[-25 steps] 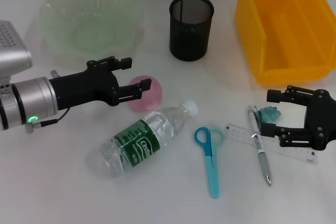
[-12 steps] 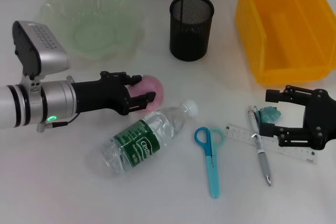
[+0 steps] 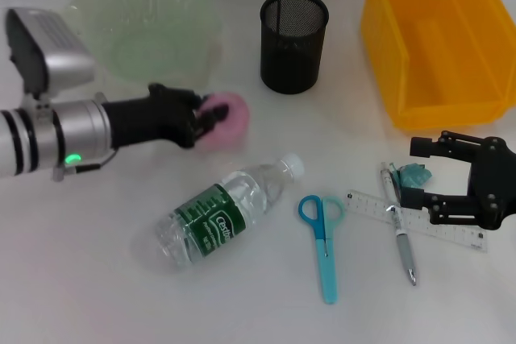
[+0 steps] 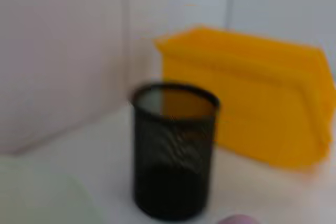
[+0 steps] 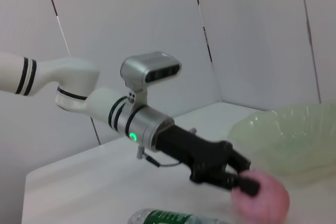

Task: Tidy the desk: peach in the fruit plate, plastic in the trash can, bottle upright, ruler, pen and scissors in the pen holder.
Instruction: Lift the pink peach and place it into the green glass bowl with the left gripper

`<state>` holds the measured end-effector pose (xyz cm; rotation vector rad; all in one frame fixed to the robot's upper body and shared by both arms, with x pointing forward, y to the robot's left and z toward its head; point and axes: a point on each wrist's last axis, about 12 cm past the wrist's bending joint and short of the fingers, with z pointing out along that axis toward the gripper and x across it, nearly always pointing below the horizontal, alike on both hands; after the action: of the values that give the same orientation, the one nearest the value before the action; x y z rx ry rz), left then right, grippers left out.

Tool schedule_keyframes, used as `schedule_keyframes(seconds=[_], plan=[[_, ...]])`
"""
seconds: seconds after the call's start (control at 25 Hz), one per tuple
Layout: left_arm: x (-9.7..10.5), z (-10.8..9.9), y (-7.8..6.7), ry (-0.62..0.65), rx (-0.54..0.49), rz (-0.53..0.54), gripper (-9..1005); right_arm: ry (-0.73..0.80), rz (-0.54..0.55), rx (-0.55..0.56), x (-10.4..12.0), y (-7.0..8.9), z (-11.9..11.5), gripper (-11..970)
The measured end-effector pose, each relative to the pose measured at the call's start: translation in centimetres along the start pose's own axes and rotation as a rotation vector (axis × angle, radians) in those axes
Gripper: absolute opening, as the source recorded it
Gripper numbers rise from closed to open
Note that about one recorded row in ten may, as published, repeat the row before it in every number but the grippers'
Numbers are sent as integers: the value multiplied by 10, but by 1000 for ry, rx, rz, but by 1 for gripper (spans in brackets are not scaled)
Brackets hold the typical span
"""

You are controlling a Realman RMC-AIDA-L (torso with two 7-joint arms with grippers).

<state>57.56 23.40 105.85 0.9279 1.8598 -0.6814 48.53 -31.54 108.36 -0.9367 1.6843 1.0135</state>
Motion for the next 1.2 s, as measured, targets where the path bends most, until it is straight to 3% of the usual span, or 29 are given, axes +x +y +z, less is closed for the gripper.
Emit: schedule_keyframes(seconds=[0.12,0.16,0.32,0.56,0.76,1.2], plan=[[-3,-5,4,-37,-27,-11,253,0,1,2,0,0,0,831],[-15,-19,16,-161,-115,-41,229,0,2,2,1,0,-1,831],[-23,-26,31,-236,-225,-67,138,-1,2,2,0,0,0,831],[-23,-17,55,-210,-411,-165,97,0,-1,-4,-1,0,1,832],[-21,-14,57,-196,-455,-145,127,1,-3,-8,-2,-1,3,831],[-19,-24,44,-264,-351,-116,519,4,64,4,-12,-6,-3,832]])
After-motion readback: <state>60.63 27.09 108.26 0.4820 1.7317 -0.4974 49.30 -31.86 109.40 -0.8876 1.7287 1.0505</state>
